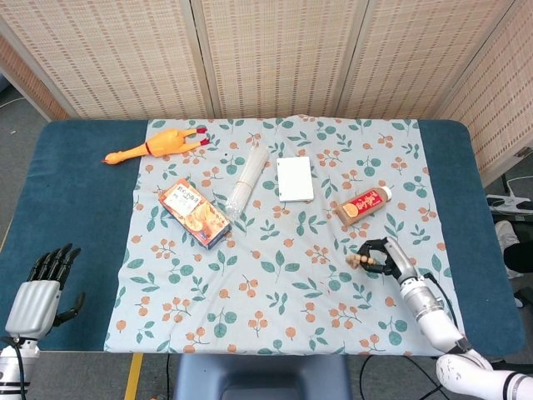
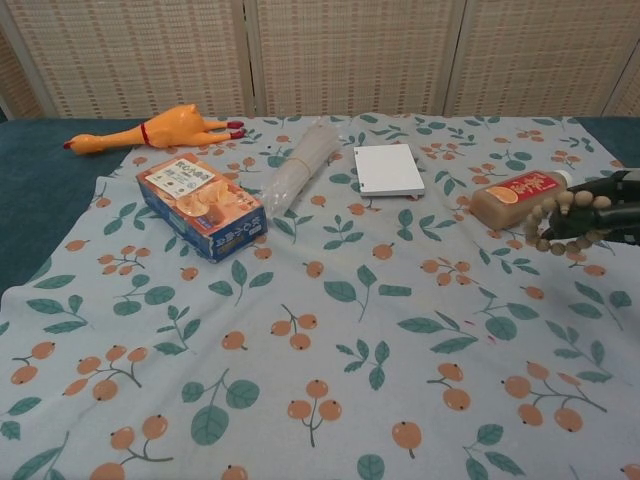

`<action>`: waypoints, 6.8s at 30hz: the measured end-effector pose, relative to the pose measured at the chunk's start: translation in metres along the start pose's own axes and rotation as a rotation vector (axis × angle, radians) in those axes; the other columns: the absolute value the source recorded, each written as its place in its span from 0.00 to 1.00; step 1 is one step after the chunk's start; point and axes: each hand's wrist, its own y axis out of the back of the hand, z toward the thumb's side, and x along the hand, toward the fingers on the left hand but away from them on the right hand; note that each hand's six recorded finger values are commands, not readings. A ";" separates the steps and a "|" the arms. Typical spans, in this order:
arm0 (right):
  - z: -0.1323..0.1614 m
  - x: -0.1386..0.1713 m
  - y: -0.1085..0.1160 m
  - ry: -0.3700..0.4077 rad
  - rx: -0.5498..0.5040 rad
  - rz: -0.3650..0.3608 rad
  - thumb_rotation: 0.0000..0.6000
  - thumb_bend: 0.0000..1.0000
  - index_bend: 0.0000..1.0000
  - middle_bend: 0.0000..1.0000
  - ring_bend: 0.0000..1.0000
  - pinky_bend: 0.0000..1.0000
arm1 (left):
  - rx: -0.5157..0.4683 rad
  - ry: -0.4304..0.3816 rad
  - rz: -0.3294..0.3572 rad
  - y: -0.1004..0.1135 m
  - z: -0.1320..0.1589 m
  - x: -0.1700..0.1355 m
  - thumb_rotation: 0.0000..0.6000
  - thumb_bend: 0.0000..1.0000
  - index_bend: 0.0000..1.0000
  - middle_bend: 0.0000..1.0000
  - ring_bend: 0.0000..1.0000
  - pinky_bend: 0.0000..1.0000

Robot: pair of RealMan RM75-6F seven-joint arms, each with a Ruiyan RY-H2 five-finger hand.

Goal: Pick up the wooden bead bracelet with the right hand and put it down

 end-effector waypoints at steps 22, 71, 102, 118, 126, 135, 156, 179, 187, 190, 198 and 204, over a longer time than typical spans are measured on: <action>0.050 0.019 -0.033 -0.112 -1.008 0.406 0.65 0.64 0.41 0.52 0.22 0.14 | 0.006 0.004 -0.010 -0.003 0.000 0.001 1.00 0.44 0.00 0.00 0.00 0.09; 0.033 0.018 -0.086 0.051 -0.171 0.453 0.22 0.57 0.59 0.52 0.21 0.12 | 0.013 0.008 -0.027 -0.005 -0.001 0.002 1.00 0.44 0.00 0.00 0.00 0.09; 0.032 0.021 -0.089 0.109 -0.076 0.447 1.00 1.00 0.49 0.54 0.17 0.12 | 0.013 0.017 -0.026 -0.003 -0.003 0.001 1.00 0.44 0.00 0.00 0.00 0.09; 0.033 0.026 -0.082 0.119 0.097 0.412 0.85 0.84 0.26 0.43 0.09 0.12 | 0.012 0.015 -0.026 -0.003 -0.002 0.000 1.00 0.44 0.00 0.00 0.00 0.09; 0.030 0.025 -0.077 0.081 -0.083 0.448 0.56 0.52 0.29 0.42 0.09 0.11 | 0.012 0.016 -0.027 -0.003 -0.002 0.001 1.00 0.44 0.00 0.00 0.00 0.10; 0.025 0.024 -0.078 0.064 -0.206 0.507 0.37 0.20 0.30 0.42 0.09 0.11 | 0.014 0.019 -0.028 -0.004 -0.003 0.001 1.00 0.44 0.00 0.00 0.00 0.10; 0.032 0.035 -0.115 0.119 -0.151 0.606 0.48 0.76 0.42 0.43 0.09 0.11 | 0.013 0.025 -0.020 -0.001 -0.005 0.000 1.00 0.44 0.00 0.00 0.00 0.10; 0.022 0.024 -0.085 0.110 0.170 0.451 1.00 1.00 0.52 0.43 0.09 0.11 | 0.006 0.022 -0.012 0.002 -0.005 -0.003 1.00 0.44 0.00 0.00 0.00 0.10; 0.010 0.008 -0.043 0.114 0.792 0.259 1.00 1.00 0.53 0.43 0.09 0.11 | 0.007 0.016 -0.017 0.001 -0.003 -0.002 1.00 0.44 0.00 0.00 0.00 0.10; 0.004 0.002 -0.022 0.092 1.054 0.191 1.00 1.00 0.53 0.43 0.09 0.11 | 0.009 0.016 -0.019 0.000 -0.003 -0.002 1.00 0.44 0.00 0.00 0.00 0.10; 0.005 -0.005 0.012 0.054 1.373 0.049 1.00 1.00 0.49 0.43 0.09 0.11 | 0.013 0.017 -0.022 -0.001 -0.003 -0.002 1.00 0.44 0.00 0.00 0.00 0.10; -0.003 0.001 0.000 0.080 1.357 0.081 1.00 1.00 0.45 0.43 0.09 0.11 | 0.014 0.021 -0.019 -0.001 -0.004 -0.002 1.00 0.44 0.00 0.00 0.00 0.10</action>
